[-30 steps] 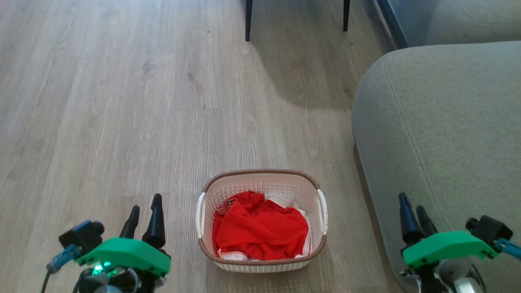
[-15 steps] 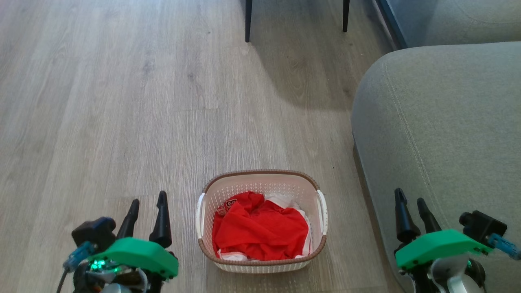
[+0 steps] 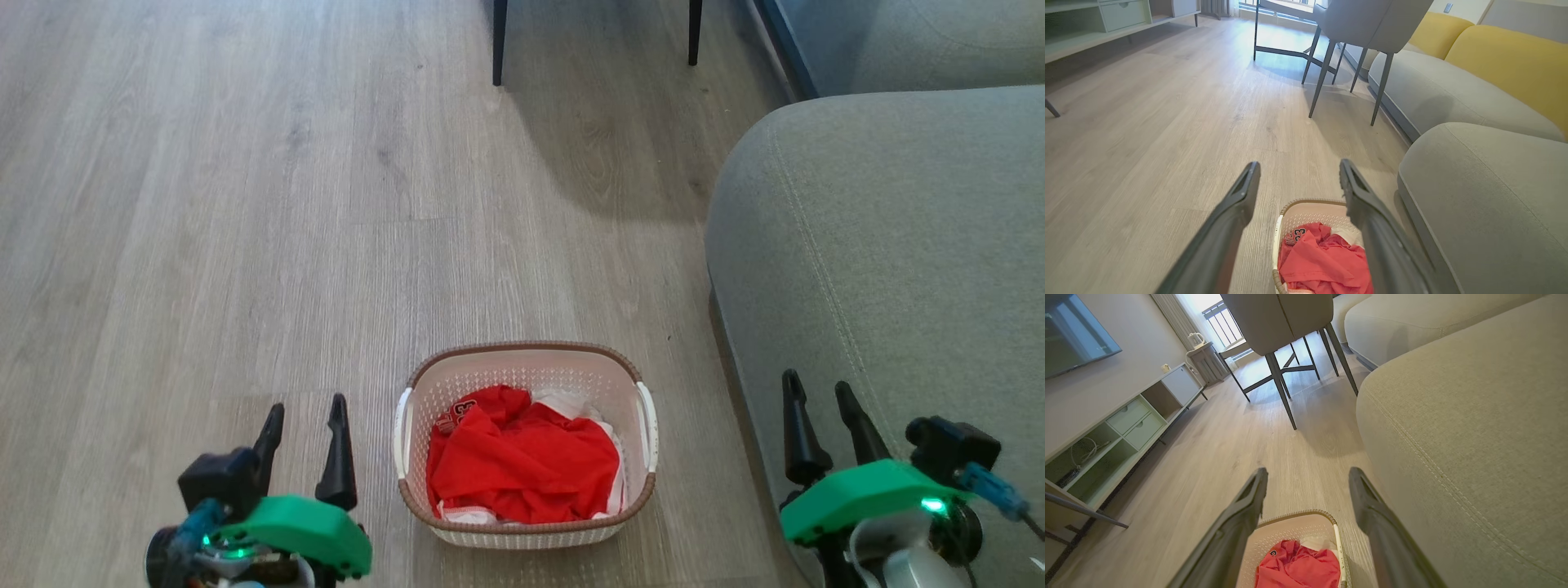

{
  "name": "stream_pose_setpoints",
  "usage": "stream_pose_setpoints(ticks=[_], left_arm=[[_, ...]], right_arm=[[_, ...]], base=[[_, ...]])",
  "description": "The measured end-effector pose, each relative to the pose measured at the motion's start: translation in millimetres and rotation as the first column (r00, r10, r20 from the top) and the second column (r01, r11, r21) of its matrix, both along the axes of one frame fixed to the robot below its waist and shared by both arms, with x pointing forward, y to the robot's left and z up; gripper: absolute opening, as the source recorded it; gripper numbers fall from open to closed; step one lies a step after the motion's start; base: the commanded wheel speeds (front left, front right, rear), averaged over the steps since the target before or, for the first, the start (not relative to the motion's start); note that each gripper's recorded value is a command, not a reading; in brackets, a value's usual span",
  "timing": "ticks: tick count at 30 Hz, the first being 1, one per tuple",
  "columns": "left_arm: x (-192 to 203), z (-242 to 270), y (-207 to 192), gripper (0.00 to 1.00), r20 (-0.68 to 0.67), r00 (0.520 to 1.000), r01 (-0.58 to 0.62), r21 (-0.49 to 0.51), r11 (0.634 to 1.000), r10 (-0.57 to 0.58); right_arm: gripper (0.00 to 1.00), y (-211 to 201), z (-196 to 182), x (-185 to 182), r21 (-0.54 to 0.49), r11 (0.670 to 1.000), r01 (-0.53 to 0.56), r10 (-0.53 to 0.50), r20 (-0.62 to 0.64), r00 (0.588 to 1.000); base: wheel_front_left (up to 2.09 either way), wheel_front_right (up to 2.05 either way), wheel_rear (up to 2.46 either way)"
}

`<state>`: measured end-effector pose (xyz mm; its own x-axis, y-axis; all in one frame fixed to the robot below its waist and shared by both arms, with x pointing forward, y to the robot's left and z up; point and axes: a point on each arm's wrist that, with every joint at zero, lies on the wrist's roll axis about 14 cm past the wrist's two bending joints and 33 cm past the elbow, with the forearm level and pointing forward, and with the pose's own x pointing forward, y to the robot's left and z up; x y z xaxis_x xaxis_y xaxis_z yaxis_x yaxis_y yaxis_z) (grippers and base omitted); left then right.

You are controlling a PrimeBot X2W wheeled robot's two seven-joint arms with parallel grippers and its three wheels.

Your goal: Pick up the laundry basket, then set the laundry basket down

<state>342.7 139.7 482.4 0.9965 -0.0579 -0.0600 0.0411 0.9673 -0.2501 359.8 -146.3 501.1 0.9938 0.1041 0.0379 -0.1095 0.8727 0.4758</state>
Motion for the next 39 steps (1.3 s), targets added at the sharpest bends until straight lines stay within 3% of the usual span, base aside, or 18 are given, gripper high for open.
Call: stream_pose_setpoints(ticks=[14, 27, 39], left_arm=[[-5.1, 1.7, -7.5, 1.0, 0.045, 0.998, 0.028, 0.142, 0.99, -0.035], [-6.5, 6.7, -11.8, 1.0, 0.097, 0.993, 0.042, 0.273, 0.961, -0.071], [-11.2, -3.3, -11.4, 1.0, 0.067, 0.995, 0.051, 0.277, 0.96, -0.072]], right_arm=[[1.0, 11.3, 4.9, -1.6, -0.138, 0.99, -0.033, 0.04, 0.048, 0.998], [1.0, 24.1, 10.6, -3.2, -0.272, 0.96, -0.063, 0.092, 0.095, 0.991], [1.0, 23.8, 9.1, -3.8, -0.28, 0.958, -0.064, 0.093, 0.091, 0.992]], base=[[0.0, 0.0, 0.0], [0.0, 0.0, 0.0], [0.0, 0.0, 0.0]])
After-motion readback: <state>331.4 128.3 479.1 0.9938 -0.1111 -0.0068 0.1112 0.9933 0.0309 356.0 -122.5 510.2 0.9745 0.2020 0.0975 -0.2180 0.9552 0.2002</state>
